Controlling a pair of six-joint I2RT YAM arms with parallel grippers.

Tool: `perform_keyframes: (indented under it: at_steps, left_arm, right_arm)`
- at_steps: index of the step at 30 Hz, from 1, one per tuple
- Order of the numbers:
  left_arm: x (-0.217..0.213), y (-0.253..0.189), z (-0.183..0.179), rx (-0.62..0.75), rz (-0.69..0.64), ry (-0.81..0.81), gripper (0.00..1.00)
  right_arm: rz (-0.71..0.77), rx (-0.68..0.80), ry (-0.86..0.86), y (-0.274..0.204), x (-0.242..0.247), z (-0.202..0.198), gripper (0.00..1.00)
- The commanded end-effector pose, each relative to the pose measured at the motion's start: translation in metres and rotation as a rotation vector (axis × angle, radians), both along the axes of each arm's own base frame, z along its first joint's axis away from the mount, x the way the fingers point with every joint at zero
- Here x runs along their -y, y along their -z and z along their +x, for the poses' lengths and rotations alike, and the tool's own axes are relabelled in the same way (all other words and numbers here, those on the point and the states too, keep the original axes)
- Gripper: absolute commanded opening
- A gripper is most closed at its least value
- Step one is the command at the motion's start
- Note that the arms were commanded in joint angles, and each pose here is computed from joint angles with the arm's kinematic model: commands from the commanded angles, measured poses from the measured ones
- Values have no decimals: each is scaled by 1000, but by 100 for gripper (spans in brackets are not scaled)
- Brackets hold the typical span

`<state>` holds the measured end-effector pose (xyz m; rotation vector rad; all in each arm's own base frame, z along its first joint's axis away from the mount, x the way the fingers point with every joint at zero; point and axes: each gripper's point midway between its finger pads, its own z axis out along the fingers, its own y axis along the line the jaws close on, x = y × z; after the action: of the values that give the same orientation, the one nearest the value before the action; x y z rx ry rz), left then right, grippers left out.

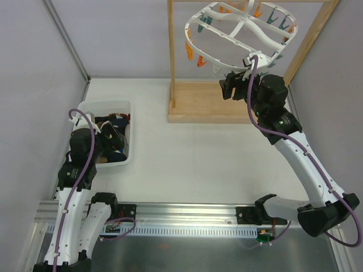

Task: Clip the socks to the hanger
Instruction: Open the clamp at the hanger.

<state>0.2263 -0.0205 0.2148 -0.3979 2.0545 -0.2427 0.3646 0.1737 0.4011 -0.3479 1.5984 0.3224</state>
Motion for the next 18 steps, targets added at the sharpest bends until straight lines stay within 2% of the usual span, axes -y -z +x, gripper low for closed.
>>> perform_keyframes:
  at_steps: [1,8,18]
  left_arm:
    - [1,-5,3,30,10,17,99]
    - [1,-6,3,36,13,21,99]
    - [2,-6,3,37,14,28,99]
  right_arm:
    - [53,148,-23,-53,-3,-3,70]
    - [94,151,-10,-55,-3,-3,69]
    - [195,211,-20,-67,-6,-4,73]
